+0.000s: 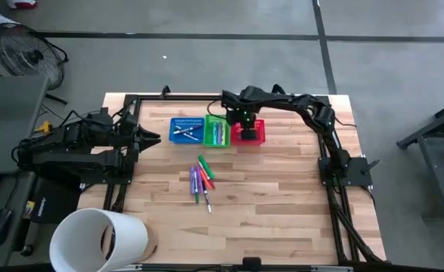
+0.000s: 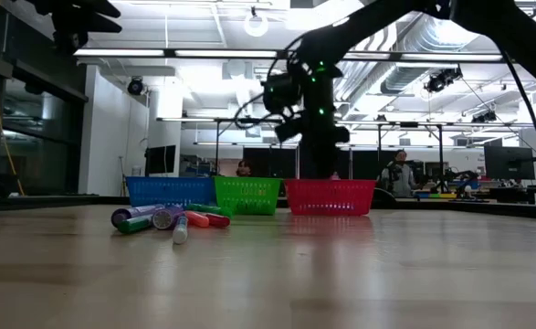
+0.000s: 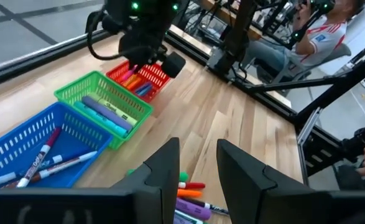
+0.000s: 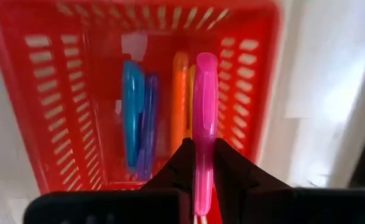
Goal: Pick & Place Markers
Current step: Put the pink pen into the red bin, then put the left purple highlighter into the green bin
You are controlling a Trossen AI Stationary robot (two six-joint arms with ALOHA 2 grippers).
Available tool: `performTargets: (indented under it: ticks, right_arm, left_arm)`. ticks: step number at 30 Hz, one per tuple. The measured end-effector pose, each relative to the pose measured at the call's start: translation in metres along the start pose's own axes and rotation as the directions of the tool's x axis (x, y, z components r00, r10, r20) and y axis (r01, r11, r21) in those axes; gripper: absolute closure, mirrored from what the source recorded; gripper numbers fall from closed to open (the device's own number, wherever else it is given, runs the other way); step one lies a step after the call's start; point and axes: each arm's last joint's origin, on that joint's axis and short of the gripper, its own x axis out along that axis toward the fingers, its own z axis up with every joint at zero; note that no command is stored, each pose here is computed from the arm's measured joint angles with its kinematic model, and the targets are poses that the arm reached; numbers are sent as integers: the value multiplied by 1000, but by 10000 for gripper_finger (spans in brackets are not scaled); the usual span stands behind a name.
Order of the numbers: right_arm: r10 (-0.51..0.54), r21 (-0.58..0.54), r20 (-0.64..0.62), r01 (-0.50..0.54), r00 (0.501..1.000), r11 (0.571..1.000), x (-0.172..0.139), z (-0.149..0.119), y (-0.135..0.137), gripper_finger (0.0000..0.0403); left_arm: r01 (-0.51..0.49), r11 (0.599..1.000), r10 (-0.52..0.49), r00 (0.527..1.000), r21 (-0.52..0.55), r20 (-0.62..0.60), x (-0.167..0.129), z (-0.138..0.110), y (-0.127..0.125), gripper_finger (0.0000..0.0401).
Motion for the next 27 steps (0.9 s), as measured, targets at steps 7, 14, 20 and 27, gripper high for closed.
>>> performTargets:
  ticks: [7, 14, 20, 27]
  right_arm:
    - [16, -16, -29, -17, 999, 1000, 29, -7, 9, 379]
    - [9, -2, -26, -9, 1000, 1000, 32, -7, 10, 345]
    - [23, -10, -46, -23, 999, 1000, 31, -10, 12, 302]
    - [-5, -7, 13, 5, 1000, 1000, 2, -15, 11, 294]
  left_arm:
    - [0, 999, 0, 1000, -35, 0, 0, 0, 0, 296]
    - [0, 999, 0, 1000, -43, -1, 0, 0, 0, 296]
    - [0, 999, 0, 1000, -44, -1, 0, 0, 0, 296]
    - [-1, 999, 1, 1000, -45, -1, 0, 0, 0, 296]
